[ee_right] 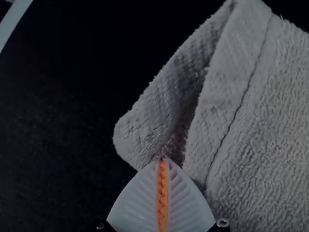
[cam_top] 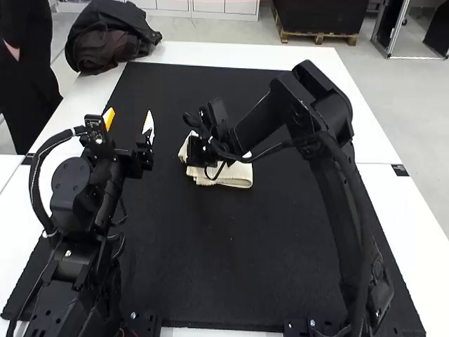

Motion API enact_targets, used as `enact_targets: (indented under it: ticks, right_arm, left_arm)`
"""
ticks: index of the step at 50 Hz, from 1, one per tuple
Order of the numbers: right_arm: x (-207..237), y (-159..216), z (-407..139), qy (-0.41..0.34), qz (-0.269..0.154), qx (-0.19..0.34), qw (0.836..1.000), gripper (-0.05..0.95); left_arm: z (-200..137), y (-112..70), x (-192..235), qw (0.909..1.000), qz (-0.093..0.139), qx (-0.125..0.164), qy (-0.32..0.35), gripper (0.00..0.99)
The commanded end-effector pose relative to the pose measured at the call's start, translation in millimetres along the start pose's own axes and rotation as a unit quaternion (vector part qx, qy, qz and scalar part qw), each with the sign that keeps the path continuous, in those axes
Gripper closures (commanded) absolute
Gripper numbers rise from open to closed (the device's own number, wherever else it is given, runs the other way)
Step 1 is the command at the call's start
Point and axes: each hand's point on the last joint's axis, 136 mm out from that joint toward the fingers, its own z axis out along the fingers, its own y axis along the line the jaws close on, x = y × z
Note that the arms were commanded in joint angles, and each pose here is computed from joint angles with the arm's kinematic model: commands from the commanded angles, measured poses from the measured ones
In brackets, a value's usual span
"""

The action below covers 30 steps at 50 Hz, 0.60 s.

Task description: Fold the towel.

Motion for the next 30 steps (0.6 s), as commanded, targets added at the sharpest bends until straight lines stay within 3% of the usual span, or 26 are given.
enact_targets:
  ticks: [1, 30]
  right_arm:
    - [-2, 7, 4, -0.006, -0.008, -0.004, 1.000, 0.90]
    - [34, -17, 26, 0.030, -0.002, 0.014, 0.999, 0.90]
  left_arm:
    - [-1, -3.7, -8, 0.9999, 0.000, 0.009, -0.012, 0.052]
    - [-1, -3.8, -6, 0.9999, -0.001, 0.009, -0.009, 0.052]
